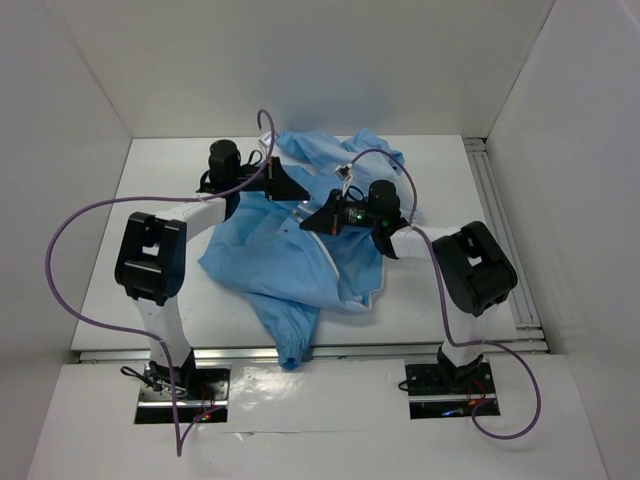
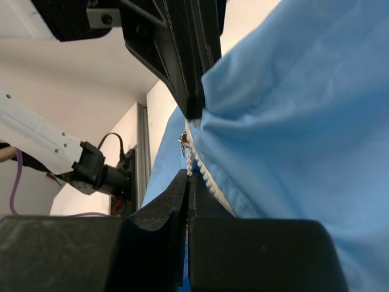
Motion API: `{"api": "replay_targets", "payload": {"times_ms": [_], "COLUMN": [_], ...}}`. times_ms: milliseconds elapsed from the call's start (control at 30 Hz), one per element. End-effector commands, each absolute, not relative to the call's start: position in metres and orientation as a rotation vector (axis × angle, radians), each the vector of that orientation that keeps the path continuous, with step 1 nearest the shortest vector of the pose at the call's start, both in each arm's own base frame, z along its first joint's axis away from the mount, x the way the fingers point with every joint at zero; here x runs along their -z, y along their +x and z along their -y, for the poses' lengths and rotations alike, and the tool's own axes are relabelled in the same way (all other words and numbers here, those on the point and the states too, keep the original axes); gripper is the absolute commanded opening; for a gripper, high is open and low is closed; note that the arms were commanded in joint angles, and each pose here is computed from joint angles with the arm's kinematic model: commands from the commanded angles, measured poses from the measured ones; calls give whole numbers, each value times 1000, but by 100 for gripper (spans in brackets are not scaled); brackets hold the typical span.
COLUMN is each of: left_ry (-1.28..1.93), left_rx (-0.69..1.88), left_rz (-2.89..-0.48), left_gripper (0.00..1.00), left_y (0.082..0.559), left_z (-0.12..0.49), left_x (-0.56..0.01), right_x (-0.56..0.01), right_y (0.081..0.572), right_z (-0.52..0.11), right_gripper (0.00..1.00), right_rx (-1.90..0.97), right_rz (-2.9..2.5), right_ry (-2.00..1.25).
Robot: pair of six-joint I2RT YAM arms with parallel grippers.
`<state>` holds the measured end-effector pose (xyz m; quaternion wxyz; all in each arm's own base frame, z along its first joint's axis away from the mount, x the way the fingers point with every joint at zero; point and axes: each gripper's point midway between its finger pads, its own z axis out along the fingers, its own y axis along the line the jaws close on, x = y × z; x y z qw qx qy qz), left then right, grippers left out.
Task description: Zip up the jacket
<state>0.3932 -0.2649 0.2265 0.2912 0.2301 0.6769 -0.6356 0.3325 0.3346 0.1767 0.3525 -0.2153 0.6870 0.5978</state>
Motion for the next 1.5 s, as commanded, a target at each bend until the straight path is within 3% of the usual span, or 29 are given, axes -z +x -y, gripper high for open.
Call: {"api": "replay_targets", "payload": {"times_ms": [0,1467], "left_ry": [738,818], "left_rx": [1702,1720], "left_rz": [-1736,-1710], "left_gripper": [0,0], "left_y": [383,372], "left_z": [271,277], "left_x": [-232,-237], "right_x": [-192,-191], "right_y": [333,328], "right_z": [-335,-329], "right_gripper": [0,0], "right_rx": [-1572,-1704], "right_rz": [-1677,-1618], "right_ry": [-584,-556]}}
